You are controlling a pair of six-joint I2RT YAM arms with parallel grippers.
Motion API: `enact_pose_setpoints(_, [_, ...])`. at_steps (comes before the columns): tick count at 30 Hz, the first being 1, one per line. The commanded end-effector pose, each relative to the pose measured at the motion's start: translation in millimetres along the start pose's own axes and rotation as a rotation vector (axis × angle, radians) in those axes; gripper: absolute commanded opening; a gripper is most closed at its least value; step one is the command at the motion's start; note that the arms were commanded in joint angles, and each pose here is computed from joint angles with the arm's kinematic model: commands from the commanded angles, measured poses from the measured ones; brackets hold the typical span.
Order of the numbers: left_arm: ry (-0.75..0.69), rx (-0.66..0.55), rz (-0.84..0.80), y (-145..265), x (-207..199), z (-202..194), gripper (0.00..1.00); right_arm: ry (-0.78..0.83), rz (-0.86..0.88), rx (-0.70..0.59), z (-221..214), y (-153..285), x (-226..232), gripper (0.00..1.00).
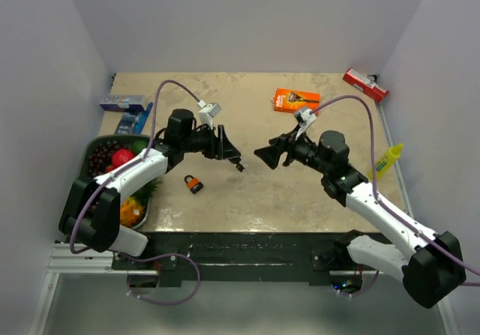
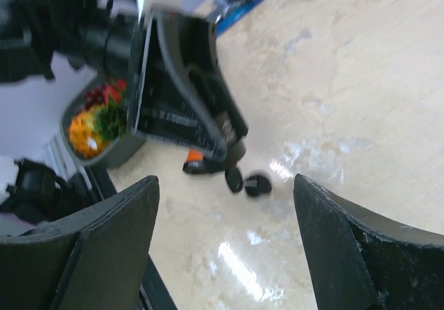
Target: Unlock with the key
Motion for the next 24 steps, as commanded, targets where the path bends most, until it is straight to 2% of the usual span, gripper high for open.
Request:
enact_pose_setpoints(1, [0.040, -0.044, -0.086, 9, -5, 17, 0.00, 0.098, -0.012, 0.008, -27, -9, 13, 0.81])
enact_pose_setpoints(13, [0.095, 0.025, -0.128, 8, -1, 7, 0.00, 0.179, -0.054, 0.020, -65, -58, 24, 0.72])
enact_pose_setpoints(24, [0.106, 0.039, -0.150, 9, -3, 6, 0.00, 0.243, -0.135, -0.037, -72, -79, 29, 0.66])
Point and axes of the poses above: each gripper's point midway between its finger pads, its own y axis back along the fingers, its own x axis along the line the jaws close on, z = x × y, the point moved 5 cm from there along y, back along the fingers, and after that the axes turned 1 degree about y, right-handed, at the moved point
